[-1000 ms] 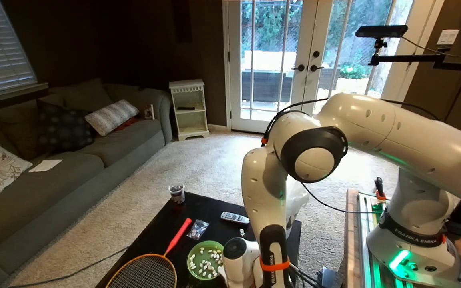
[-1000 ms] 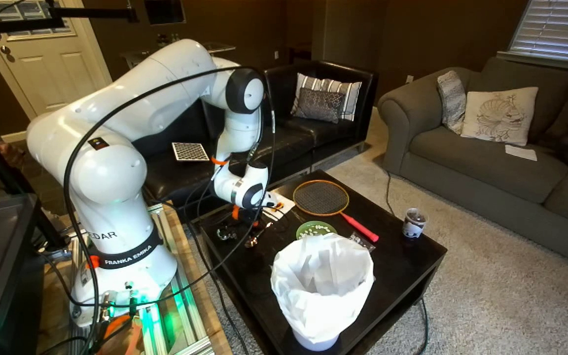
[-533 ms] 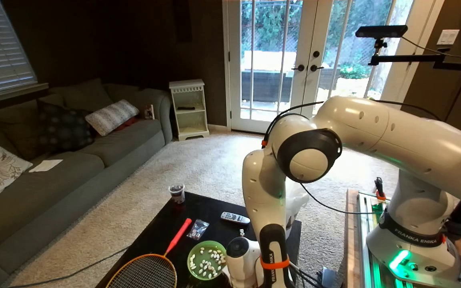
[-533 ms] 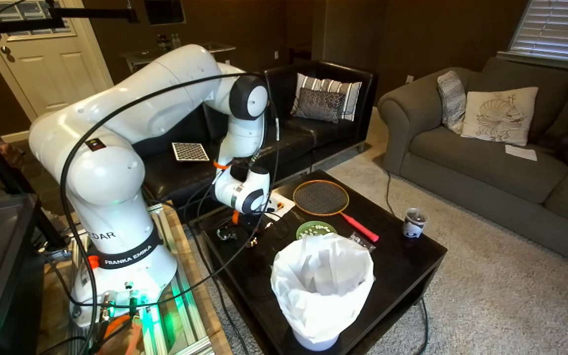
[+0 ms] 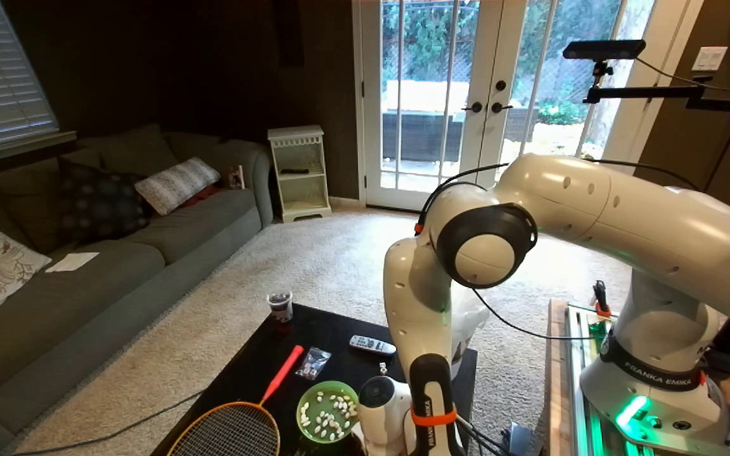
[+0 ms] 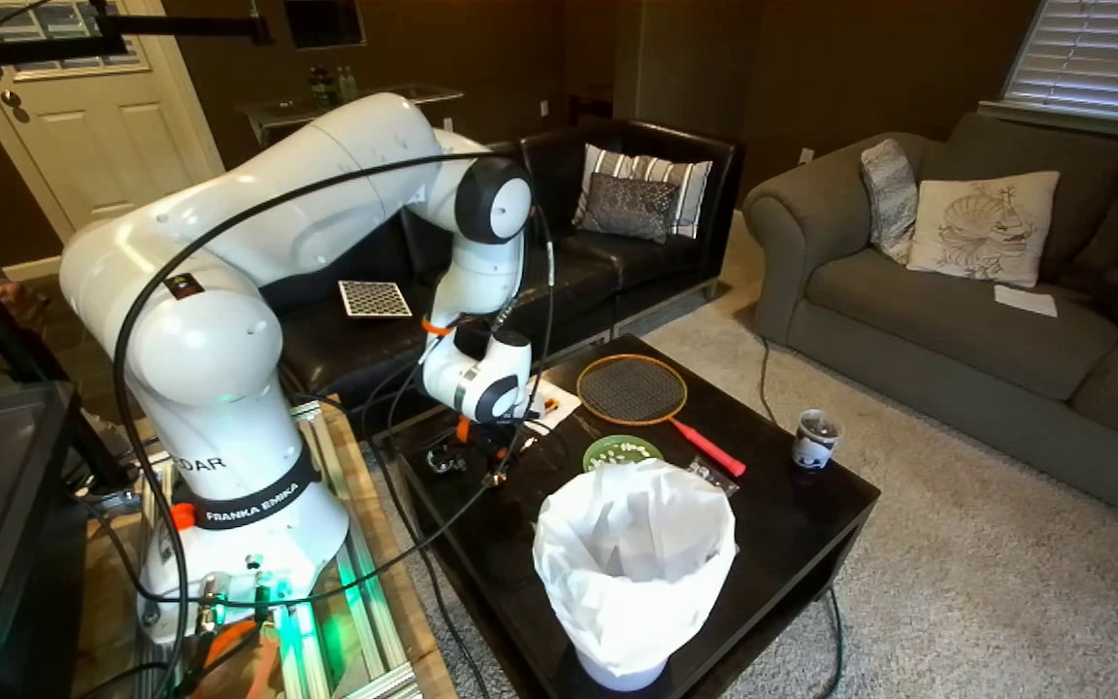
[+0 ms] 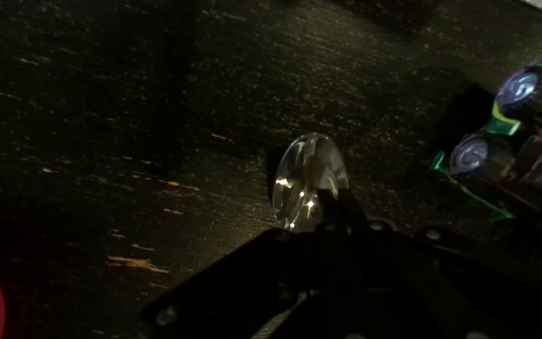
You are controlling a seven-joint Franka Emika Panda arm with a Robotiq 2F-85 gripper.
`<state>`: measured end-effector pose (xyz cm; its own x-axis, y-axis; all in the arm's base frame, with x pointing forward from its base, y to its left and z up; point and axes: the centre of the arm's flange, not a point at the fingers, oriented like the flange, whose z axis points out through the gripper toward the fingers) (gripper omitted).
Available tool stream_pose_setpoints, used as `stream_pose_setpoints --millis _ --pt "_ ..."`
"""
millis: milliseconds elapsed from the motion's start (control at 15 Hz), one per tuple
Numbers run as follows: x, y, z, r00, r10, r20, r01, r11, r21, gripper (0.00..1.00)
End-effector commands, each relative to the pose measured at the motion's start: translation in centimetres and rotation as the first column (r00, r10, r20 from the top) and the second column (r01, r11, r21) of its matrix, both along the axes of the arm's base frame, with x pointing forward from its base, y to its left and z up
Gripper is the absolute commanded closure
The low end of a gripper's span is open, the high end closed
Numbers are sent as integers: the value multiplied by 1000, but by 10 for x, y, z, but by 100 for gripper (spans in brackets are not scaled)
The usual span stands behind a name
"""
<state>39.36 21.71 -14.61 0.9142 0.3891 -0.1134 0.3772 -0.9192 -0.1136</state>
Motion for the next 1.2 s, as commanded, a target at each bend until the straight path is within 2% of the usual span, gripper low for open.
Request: stream_pose_setpoints --millis 0,267,467,600,733,933,1000,1133 --pt "1 0 -8 1000 -7 5 7 1000 18 99" --pt "2 0 -11 1000 -10 4 10 1000 17 93" --pt "2 -1 -13 1000 -11 3 11 1000 13 77" --pt "1 0 -12 1000 -10 4 10 1000 11 57" --pt "1 -1 -11 1000 -10 5 10 1000 6 48" --pt "1 -1 -10 1000 -11 7 11 1000 2 43" --pt "2 -1 -10 1000 -11 7 11 1000 2 50" --pt "2 -1 -10 1000 -11 10 11 1000 0 55"
